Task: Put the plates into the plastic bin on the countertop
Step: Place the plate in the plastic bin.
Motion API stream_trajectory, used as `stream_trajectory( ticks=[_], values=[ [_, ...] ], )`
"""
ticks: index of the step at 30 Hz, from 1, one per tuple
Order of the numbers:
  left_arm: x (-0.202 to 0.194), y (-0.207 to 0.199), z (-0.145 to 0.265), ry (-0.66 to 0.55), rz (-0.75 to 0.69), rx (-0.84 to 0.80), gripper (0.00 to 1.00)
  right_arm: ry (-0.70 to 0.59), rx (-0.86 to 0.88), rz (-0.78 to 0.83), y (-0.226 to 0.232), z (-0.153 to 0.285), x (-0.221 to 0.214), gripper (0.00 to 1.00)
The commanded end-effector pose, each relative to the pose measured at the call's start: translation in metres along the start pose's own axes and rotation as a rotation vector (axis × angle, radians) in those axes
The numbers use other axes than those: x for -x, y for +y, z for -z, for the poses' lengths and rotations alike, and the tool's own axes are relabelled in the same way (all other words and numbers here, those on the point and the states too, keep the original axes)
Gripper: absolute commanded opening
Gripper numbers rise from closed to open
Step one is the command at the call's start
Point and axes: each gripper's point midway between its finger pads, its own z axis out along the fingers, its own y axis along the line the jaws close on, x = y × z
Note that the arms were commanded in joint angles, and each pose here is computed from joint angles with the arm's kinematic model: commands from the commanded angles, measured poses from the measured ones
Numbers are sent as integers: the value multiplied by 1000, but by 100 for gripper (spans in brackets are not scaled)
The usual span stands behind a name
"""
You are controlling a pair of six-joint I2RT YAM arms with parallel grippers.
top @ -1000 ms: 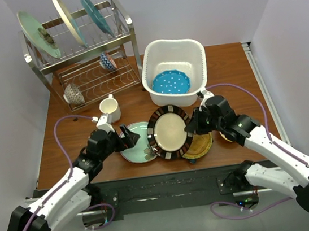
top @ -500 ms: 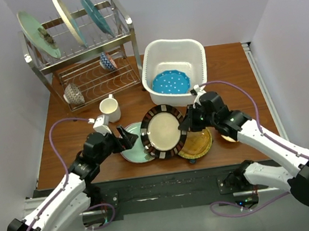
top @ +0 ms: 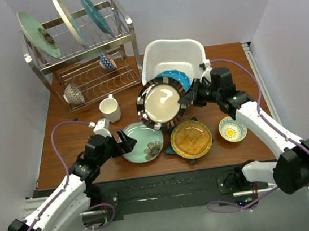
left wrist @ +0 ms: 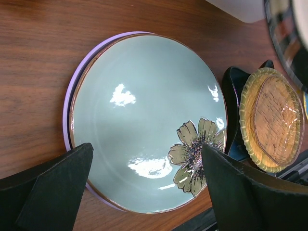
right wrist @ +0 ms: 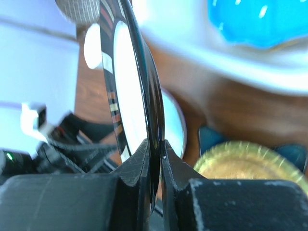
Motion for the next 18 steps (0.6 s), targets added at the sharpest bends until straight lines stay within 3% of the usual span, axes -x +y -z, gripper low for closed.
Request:
stream_trajectory(
  ticks=[1,18],
  values=[
    [0,1,0,-9,12,2,100,-166,291,100,85,25,74,0],
    [22,-26,-7,-25,-29,-69,100,-218,304,55,84,8,114,0]
  ],
)
